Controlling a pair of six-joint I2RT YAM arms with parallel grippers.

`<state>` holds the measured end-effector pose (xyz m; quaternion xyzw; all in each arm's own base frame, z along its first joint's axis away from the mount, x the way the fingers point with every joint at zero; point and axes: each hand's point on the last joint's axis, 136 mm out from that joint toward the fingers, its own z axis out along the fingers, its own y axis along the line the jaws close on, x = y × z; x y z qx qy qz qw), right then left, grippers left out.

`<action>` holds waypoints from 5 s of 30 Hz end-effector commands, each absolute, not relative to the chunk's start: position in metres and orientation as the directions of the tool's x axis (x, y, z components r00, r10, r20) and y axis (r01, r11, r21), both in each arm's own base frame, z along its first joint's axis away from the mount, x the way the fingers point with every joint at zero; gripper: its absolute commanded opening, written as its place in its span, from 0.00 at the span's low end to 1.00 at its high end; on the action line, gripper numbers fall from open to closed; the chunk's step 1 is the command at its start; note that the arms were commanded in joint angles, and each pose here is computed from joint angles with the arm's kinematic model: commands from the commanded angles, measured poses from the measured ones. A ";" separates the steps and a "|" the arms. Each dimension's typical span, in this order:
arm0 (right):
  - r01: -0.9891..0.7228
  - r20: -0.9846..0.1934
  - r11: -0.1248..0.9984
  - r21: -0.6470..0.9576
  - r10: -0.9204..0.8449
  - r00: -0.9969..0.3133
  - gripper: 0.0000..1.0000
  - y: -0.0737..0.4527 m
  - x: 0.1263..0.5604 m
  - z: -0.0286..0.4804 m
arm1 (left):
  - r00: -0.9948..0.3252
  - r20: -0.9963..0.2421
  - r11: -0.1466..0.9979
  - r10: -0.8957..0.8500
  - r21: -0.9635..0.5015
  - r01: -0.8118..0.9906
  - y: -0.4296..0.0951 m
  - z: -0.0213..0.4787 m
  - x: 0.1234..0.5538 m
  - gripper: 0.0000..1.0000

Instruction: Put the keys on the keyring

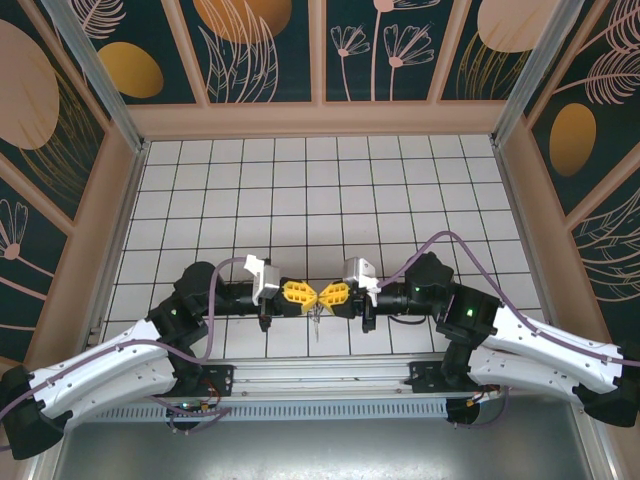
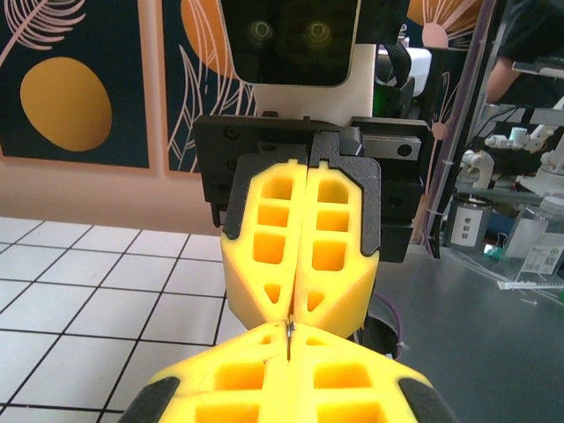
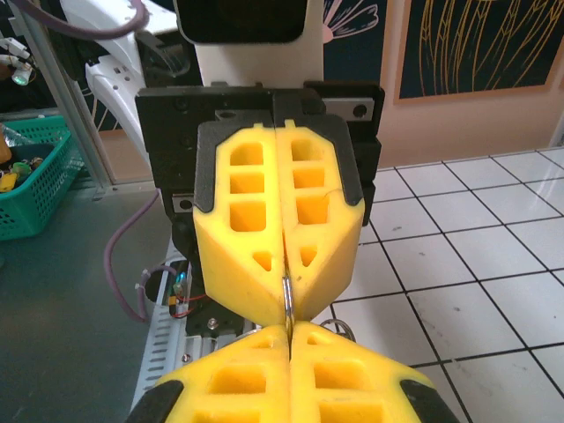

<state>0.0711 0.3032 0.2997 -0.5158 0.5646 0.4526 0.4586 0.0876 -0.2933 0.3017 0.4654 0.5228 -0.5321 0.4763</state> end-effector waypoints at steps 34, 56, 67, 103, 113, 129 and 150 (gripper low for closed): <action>-0.985 -0.877 0.165 -0.041 -0.479 -0.044 0.00 0.302 0.103 0.278 | -0.207 -0.888 0.143 0.409 -0.162 0.976 -0.303 0.261 0.115 0.18; -0.992 -0.891 0.124 -0.012 -0.453 -0.046 0.09 0.305 0.097 0.279 | -0.127 -0.947 0.085 0.294 -0.107 0.991 -0.298 0.276 0.104 0.00; -0.996 -0.916 0.069 0.048 -0.395 -0.072 0.21 0.311 0.083 0.274 | -0.072 -0.995 0.040 0.068 -0.069 0.997 -0.294 0.309 0.093 0.00; -0.988 -0.859 0.151 -0.027 -0.509 -0.054 0.00 0.299 0.101 0.267 | -0.179 -0.933 0.075 0.311 -0.164 0.984 -0.303 0.265 0.102 0.07; -0.984 -0.860 0.171 -0.042 -0.508 -0.051 0.00 0.293 0.102 0.270 | -0.181 -0.951 0.049 0.250 -0.174 0.984 -0.302 0.271 0.096 0.00; -0.998 -0.928 0.046 0.048 -0.366 -0.062 0.19 0.311 0.078 0.278 | -0.166 -0.982 -0.037 -0.094 -0.163 0.986 -0.291 0.312 0.081 0.00; -0.998 -0.966 0.054 -0.017 -0.259 0.003 0.00 0.302 0.075 0.299 | -0.197 -0.980 0.019 -0.043 -0.198 0.980 -0.297 0.293 0.093 0.00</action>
